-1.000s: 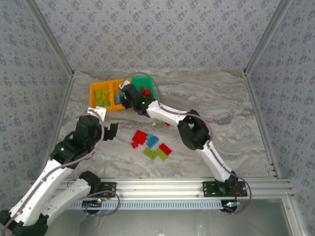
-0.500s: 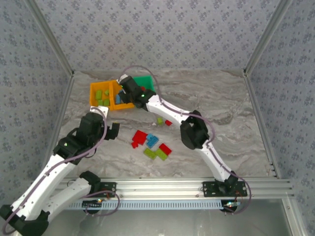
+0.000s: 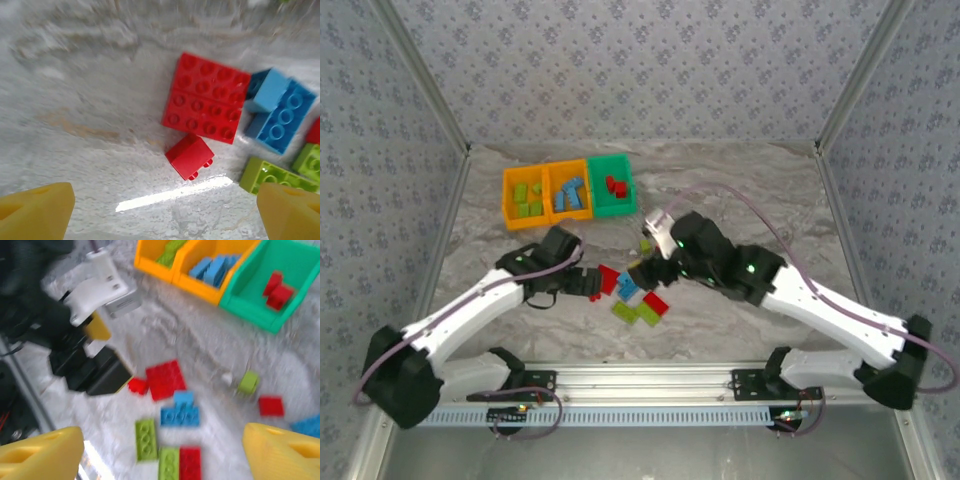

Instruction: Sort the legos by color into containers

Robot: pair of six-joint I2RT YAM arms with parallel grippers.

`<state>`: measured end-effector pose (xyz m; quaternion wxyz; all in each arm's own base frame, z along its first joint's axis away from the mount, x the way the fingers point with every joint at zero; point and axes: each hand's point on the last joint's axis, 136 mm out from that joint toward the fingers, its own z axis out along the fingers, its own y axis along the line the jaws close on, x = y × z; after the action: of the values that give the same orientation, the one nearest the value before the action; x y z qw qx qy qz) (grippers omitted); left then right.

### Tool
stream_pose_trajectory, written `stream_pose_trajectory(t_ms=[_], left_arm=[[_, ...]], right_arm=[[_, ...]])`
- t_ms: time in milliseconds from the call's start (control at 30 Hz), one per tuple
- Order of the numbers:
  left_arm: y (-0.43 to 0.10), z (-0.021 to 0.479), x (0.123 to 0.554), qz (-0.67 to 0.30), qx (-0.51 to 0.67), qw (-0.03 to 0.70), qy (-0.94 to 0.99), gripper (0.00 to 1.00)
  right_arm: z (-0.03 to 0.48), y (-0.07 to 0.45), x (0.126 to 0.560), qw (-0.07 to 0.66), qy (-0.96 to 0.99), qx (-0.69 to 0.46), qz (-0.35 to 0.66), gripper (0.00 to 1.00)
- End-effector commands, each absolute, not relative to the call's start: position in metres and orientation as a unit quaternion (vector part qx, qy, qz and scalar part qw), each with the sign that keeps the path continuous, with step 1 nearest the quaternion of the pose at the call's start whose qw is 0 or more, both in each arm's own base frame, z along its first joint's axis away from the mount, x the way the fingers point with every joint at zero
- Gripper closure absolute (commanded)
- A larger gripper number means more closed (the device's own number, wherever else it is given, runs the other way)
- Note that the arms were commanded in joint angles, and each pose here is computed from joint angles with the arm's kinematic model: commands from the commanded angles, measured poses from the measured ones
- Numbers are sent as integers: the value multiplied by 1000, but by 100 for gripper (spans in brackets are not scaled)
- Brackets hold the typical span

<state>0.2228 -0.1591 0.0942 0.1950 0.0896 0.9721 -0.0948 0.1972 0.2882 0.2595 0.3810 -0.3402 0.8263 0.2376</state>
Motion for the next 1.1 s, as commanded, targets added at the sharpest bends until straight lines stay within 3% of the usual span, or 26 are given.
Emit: stream_pose_trajectory(t_ms=[0,200,500,633,900,1067], left_arm=[[-178,82,228,-103,84,193,972,6],[-180,48,229,-72,69,164,981,13],[-173,24,223,-58,67,152,984,41],[-170,16,219,-54,63,146,986,48],[-167,20,222,-52,62,163,983,62],[-171,44,225,-65,67,177,980,67]], right_arm=[[219,253,179,319,877,-291,211,10],[223,225,186,353,886,-236,187,7],[220,232,196,349,891,-232,173,6],[216,241,196,337,893,-238,181,6],[203,271,181,279,890,-285,222,6],[207,274,184,286,888,-281,224,6]])
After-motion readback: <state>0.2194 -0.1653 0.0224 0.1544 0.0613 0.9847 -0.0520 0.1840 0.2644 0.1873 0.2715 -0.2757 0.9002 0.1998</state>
